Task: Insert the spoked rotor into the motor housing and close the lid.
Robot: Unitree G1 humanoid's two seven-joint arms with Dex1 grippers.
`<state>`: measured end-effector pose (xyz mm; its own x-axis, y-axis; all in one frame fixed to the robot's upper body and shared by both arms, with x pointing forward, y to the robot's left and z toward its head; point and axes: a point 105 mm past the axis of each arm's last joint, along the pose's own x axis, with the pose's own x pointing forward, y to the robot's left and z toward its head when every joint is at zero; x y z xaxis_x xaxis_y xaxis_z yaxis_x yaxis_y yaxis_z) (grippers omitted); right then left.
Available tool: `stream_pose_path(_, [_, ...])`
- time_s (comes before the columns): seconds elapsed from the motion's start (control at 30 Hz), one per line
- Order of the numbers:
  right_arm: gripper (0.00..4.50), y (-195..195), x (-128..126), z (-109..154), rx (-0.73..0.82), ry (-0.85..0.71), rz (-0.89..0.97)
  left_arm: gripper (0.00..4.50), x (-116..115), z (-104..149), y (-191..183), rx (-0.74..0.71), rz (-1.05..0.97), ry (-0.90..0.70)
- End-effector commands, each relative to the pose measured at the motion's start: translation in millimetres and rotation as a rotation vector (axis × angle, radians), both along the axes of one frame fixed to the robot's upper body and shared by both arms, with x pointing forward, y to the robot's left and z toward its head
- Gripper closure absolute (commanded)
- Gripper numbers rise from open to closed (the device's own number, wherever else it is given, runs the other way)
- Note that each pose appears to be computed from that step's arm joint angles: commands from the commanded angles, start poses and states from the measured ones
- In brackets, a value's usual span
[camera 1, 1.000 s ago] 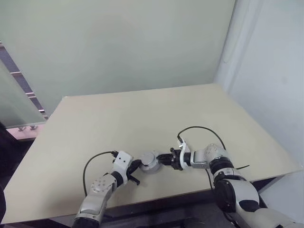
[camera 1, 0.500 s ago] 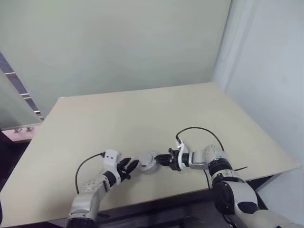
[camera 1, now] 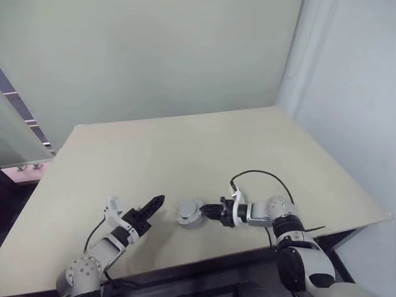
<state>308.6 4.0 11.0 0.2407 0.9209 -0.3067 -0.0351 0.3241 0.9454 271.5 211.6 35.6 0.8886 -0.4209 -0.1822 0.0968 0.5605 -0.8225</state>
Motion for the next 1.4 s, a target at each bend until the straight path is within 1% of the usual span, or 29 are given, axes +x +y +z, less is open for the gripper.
stream_pose_path(0.03, [3.26,11.5,11.3,43.5,0.182,-0.11,-0.011,0.0,-1.6,12.1,0.3,-0.024,0.005,-0.021])
stream_pose_path(0.17, [3.26,14.8,12.4,56.2,0.242,-0.135,-0.023,0.0,-6.7,8.6,-3.5,-0.085,0.004,0.004])
stream_pose_path(0.3, [3.26,17.5,12.4,64.0,0.268,-0.158,-0.025,0.0,-12.1,7.3,-12.5,-0.135,-0.012,0.016])
stream_pose_path(0.47, [3.26,21.6,9.0,68.7,0.276,-0.169,-0.003,0.0,-8.4,18.0,-24.0,-0.266,0.005,-0.033])
stream_pose_path(0.57, [3.26,22.7,7.5,68.7,0.271,-0.17,0.006,0.0,-6.0,20.8,-29.2,-0.315,0.012,-0.046])
stream_pose_path(0.73, [3.26,23.2,5.1,66.1,0.258,-0.163,0.017,0.0,-2.5,21.8,-35.0,-0.369,0.024,-0.055])
stream_pose_path(1.03, [3.26,21.5,4.2,66.2,0.254,-0.158,0.018,0.0,2.5,19.8,-56.7,-0.398,-0.011,-0.023])
stream_pose_path(1.13, [3.26,21.4,3.9,66.3,0.255,-0.158,0.015,0.6,2.2,19.2,-62.9,-0.403,-0.021,-0.01])
stream_pose_path(1.27, [3.26,22.0,2.8,66.2,0.254,-0.163,0.015,2.0,1.0,20.0,-63.7,-0.41,-0.013,-0.011])
stream_pose_path(1.3, [3.26,22.4,2.6,66.2,0.253,-0.165,0.015,2.2,0.9,20.2,-63.4,-0.413,-0.01,-0.011])
stream_pose_path(1.4, [3.26,22.8,3.3,68.6,0.263,-0.182,0.008,2.22,0.5,20.6,-65.0,-0.417,-0.013,-0.01])
